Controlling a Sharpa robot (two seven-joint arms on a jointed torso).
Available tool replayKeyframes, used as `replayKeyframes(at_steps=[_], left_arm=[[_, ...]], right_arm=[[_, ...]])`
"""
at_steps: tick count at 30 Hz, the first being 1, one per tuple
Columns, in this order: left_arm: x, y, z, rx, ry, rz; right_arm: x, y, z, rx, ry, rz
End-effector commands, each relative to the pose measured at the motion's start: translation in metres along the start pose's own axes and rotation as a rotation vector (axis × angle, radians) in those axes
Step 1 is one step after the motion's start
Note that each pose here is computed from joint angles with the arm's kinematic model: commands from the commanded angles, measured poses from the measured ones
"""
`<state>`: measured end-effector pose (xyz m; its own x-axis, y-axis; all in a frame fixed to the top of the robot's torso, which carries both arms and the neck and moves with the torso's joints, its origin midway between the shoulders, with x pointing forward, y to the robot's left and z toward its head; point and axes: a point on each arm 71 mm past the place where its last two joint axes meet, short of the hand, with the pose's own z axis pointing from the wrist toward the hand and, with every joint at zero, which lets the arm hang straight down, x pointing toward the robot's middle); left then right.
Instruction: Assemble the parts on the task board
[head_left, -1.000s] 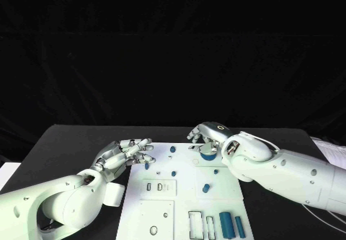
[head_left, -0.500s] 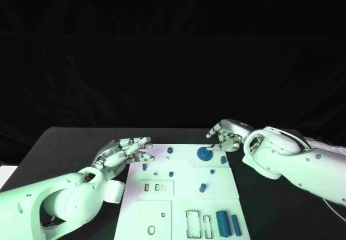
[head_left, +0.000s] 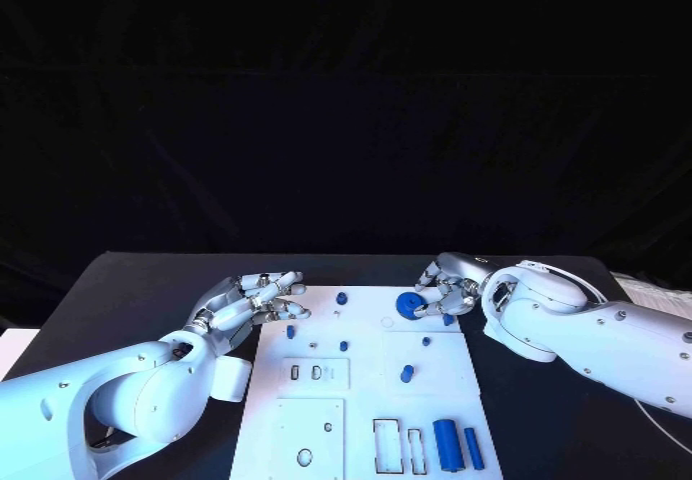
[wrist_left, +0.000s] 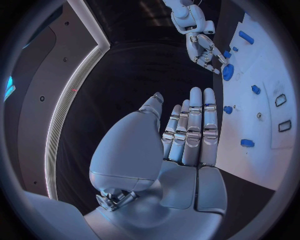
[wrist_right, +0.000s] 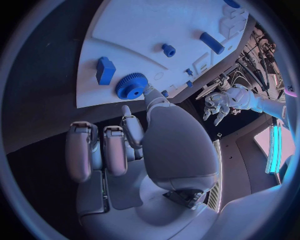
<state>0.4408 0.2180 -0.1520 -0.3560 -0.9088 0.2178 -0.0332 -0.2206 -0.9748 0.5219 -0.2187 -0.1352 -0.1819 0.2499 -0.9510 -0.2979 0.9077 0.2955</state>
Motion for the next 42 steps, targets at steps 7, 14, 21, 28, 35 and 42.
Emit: replayKeyframes(at_steps=[7, 14, 21, 28, 35, 42], left_arm=[[0.0009, -0.0006, 0.0012, 0.007, 0.011, -0.008], [0.0005, -0.0005, 0.0014, 0.007, 0.01, -0.008], [0.0004, -0.0004, 0.0016, 0.006, 0.011, -0.008], [0.0005, -0.0003, 0.0015, 0.004, 0.013, -0.009], [0.0009, -0.0002, 0.0015, 0.003, 0.015, -0.01], [0.0007, -0.0002, 0.0016, 0.003, 0.015, -0.01]], right_arm=[[0.0092, 0.003, 0.0031, -0.009, 0.037, -0.042], [0.0097, 0.0036, 0.0056, -0.012, 0.024, -0.041], [0.0092, 0.0046, 0.007, -0.013, 0.007, -0.04], [0.0098, 0.0069, 0.0083, -0.016, 0.005, -0.06], [0.0108, 0.0073, 0.0089, -0.013, 0.01, -0.077], [0.0113, 0.0096, 0.0082, -0.026, -0.003, -0.123]])
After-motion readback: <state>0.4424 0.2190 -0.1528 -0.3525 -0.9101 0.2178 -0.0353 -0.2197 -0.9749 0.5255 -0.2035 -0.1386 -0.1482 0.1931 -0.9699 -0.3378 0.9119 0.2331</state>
